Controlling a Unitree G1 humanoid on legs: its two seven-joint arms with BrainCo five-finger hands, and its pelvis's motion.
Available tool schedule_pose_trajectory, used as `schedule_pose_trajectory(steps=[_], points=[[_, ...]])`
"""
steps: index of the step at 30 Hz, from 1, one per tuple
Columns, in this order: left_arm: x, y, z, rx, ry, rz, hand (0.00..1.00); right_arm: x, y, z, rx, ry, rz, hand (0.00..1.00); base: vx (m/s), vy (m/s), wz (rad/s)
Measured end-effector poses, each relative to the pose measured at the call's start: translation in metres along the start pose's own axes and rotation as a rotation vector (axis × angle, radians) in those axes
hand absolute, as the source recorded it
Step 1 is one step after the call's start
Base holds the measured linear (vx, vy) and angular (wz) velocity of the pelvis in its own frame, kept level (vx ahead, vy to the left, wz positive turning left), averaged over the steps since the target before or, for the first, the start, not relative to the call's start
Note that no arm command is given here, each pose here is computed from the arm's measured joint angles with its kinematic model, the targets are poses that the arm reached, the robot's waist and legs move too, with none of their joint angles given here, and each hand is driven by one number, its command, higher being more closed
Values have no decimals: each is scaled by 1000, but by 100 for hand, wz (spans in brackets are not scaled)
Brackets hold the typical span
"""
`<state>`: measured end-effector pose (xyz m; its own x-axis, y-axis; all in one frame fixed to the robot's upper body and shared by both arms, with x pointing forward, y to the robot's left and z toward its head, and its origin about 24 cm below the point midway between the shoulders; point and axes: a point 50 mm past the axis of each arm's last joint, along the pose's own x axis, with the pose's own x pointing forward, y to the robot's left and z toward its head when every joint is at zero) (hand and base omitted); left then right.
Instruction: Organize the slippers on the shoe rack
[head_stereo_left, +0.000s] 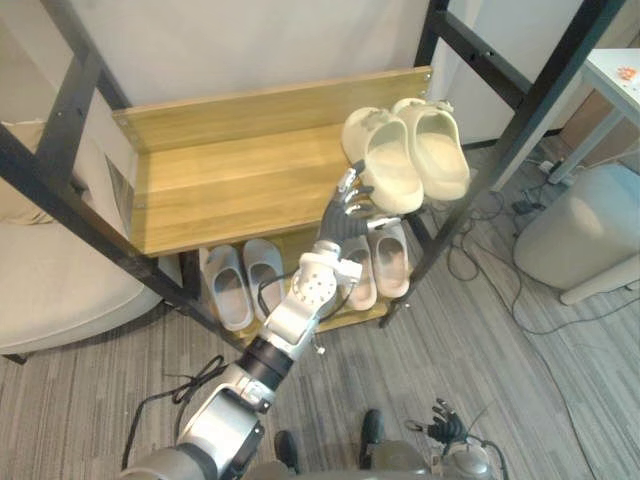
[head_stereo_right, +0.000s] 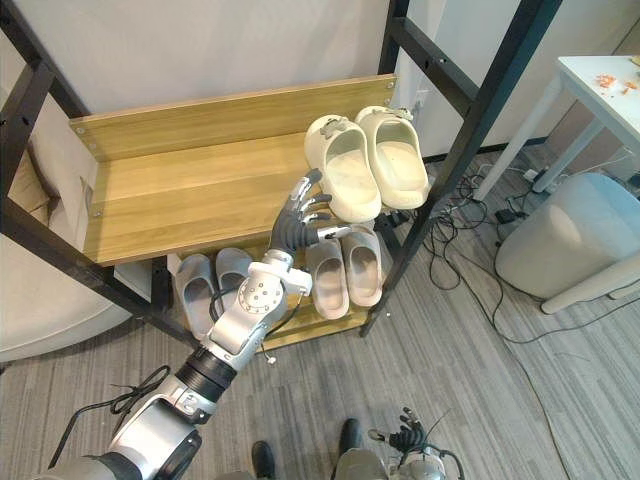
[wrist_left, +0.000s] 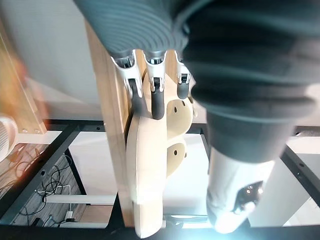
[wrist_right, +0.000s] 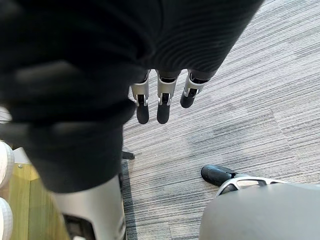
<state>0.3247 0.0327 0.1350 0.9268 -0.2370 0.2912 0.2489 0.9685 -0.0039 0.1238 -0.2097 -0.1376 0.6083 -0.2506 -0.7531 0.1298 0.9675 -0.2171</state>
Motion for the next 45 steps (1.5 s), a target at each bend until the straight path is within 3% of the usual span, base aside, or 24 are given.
schedule_pose_trajectory(steps=[6, 18, 29, 34, 45], points=[[-4, 11, 8, -21, -36, 18, 0, 0, 0, 1, 0, -6, 10, 0, -5, -3, 7], [-59, 8, 44, -242, -218, -119, 0, 0, -7, -3, -32, 7, 26, 0, -6, -1, 17], [-150, 22, -56, -306, 277, -64, 0, -1, -1, -10, -62, 41, 63, 0, -2, -23, 18], [-206, 55, -115, -204, 599, 94, 0, -2, 12, -15, -45, 68, 100, 0, 3, -15, 14], [-298, 101, -178, 70, 1090, 271, 0, -1, 18, -13, -75, 62, 118, 0, 0, 0, 0]])
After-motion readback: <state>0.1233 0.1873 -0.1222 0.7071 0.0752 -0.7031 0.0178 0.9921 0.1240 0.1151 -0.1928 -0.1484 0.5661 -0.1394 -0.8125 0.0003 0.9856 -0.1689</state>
